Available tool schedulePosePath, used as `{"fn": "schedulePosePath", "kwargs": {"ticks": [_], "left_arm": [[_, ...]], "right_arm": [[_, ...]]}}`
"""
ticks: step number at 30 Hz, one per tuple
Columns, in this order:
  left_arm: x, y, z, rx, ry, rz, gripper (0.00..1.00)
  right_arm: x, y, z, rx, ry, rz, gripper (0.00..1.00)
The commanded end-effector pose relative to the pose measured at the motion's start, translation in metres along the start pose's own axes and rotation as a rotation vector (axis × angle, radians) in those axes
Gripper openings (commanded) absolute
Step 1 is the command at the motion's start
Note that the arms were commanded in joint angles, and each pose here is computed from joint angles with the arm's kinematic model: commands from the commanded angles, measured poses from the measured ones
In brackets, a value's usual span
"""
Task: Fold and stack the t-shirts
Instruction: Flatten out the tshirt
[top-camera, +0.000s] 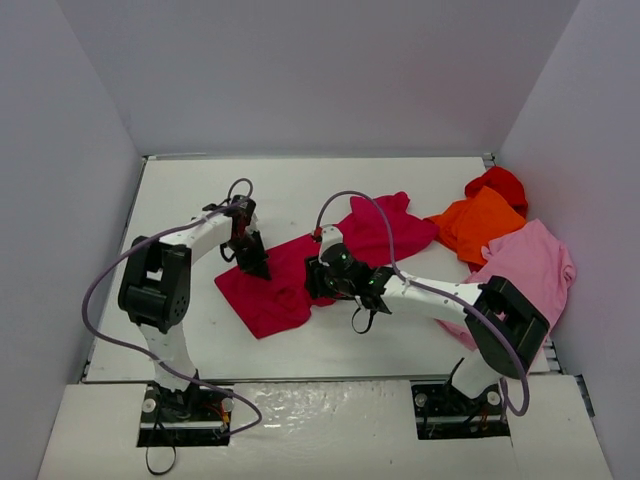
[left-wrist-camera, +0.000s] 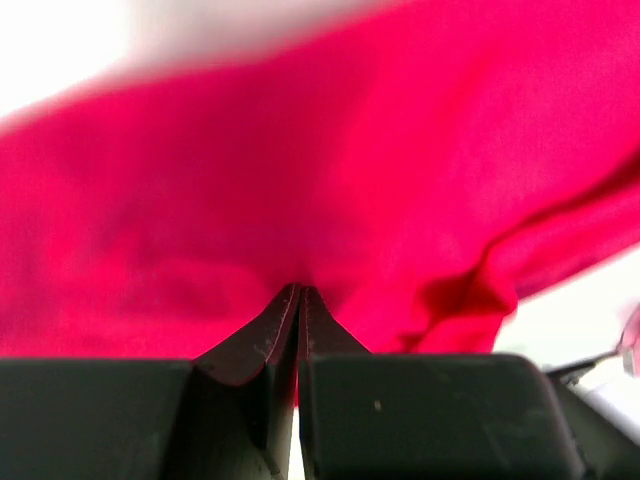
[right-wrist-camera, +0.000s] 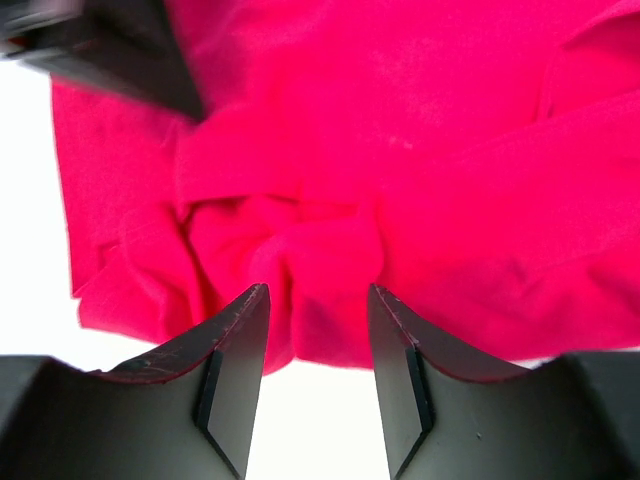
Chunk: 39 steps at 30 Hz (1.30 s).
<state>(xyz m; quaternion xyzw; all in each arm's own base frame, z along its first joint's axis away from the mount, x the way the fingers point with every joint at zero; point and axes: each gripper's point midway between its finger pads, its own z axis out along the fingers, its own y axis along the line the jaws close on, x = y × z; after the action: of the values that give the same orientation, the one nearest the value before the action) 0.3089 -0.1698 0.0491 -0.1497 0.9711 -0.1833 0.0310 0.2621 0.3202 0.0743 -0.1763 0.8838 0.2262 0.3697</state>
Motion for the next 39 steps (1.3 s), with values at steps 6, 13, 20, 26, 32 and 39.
{"fn": "schedulePosePath", "kwargs": {"ticks": [6, 13, 20, 26, 32, 39], "left_arm": [[-0.012, 0.009, 0.03, -0.137, 0.085, -0.049, 0.0], [-0.052, 0.03, 0.033, -0.335, 0.029, 0.0, 0.0], [-0.115, 0.036, 0.003, -0.509, -0.19, 0.079, 0.0], [-0.137, 0.023, -0.024, -0.495, -0.299, 0.131, 0.0], [-0.141, -0.002, -0.055, -0.379, -0.388, 0.161, 0.0], [-0.135, -0.009, -0.062, -0.317, -0.373, 0.157, 0.0]], "right_arm": [[-0.056, 0.033, -0.05, -0.118, -0.181, 0.014, 0.39], [-0.044, 0.056, -0.061, -0.15, -0.182, -0.007, 0.39], [-0.008, 0.09, -0.046, -0.183, -0.123, -0.048, 0.38], [0.022, 0.117, -0.025, -0.234, -0.066, -0.078, 0.38], [0.034, 0.115, -0.005, -0.189, -0.062, -0.106, 0.36], [-0.004, 0.141, 0.026, -0.199, -0.1, -0.157, 0.34]]}}
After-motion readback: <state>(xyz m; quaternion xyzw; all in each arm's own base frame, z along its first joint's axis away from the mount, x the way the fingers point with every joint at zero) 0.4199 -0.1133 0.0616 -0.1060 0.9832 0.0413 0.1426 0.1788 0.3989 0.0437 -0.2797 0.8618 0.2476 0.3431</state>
